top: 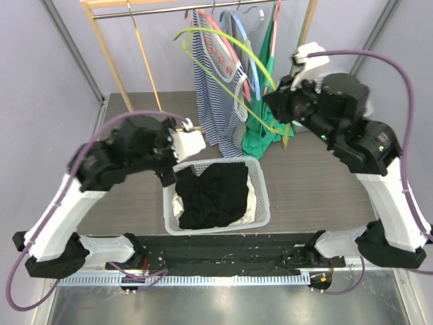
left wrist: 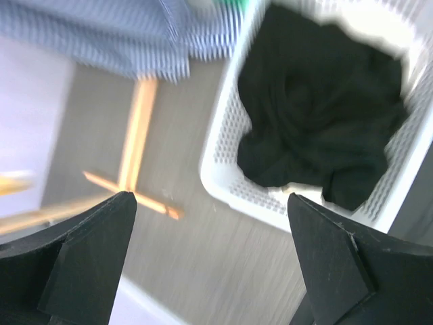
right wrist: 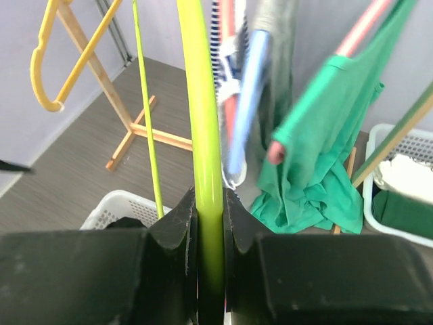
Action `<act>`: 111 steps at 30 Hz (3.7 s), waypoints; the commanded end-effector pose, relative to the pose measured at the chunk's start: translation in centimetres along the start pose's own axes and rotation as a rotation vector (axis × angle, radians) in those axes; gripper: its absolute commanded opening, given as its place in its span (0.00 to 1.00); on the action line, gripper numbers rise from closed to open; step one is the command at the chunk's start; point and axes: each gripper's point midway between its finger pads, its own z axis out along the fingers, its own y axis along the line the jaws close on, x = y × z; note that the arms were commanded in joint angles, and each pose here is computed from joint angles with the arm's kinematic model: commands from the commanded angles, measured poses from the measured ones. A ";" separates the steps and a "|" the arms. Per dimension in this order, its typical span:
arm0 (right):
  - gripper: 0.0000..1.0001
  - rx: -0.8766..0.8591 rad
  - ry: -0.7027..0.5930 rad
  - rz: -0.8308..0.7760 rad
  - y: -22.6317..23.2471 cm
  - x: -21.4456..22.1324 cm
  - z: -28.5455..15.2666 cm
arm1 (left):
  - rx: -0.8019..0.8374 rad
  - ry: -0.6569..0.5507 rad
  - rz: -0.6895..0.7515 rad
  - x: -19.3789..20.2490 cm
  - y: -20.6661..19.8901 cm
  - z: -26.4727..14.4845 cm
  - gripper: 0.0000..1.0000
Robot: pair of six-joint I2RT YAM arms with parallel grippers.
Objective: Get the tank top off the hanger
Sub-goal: Place the hanger at the clothesline.
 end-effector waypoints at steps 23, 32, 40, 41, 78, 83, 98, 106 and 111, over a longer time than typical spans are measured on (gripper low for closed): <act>0.01 0.288 -0.147 -0.311 7.6 -4.6 10.3 | -0.950 -0.085 -0.103 0.5 14.2 -17.7 0.95; 0.01 0.287 -0.200 -0.358 9.9 -4.9 14.2 | -0.947 -0.106 -0.179 0.3 14.2 -17.4 0.97; 0.01 0.272 -0.244 -0.349 10.9 -5.5 15.3 | -1.074 -0.387 -0.403 -9.5 20.1 -21.5 0.92; 0.01 0.272 -0.248 -0.348 10.8 -5.6 15.3 | -1.081 -0.416 -0.423 -10.1 20.6 -21.3 0.92; 0.01 0.208 -0.268 -0.285 8.3 -4.1 21.8 | -0.397 -0.413 -0.576 -1.2 9.0 -10.0 0.85; 0.01 0.201 -0.265 -0.287 8.5 -3.6 22.7 | -0.380 -0.409 -0.575 -1.0 8.5 -9.9 0.84; 0.01 0.183 -0.222 -0.285 8.8 -1.4 24.5 | -0.346 -0.414 -0.573 -1.2 7.9 -9.8 0.82; 0.01 0.201 -0.203 -0.331 12.4 0.5 24.3 | -0.344 -0.418 -0.583 -1.4 8.2 -9.6 0.82; 0.01 0.182 -0.225 -0.326 14.0 0.2 23.8 | -0.345 -0.423 -0.593 -1.5 8.4 -9.6 0.82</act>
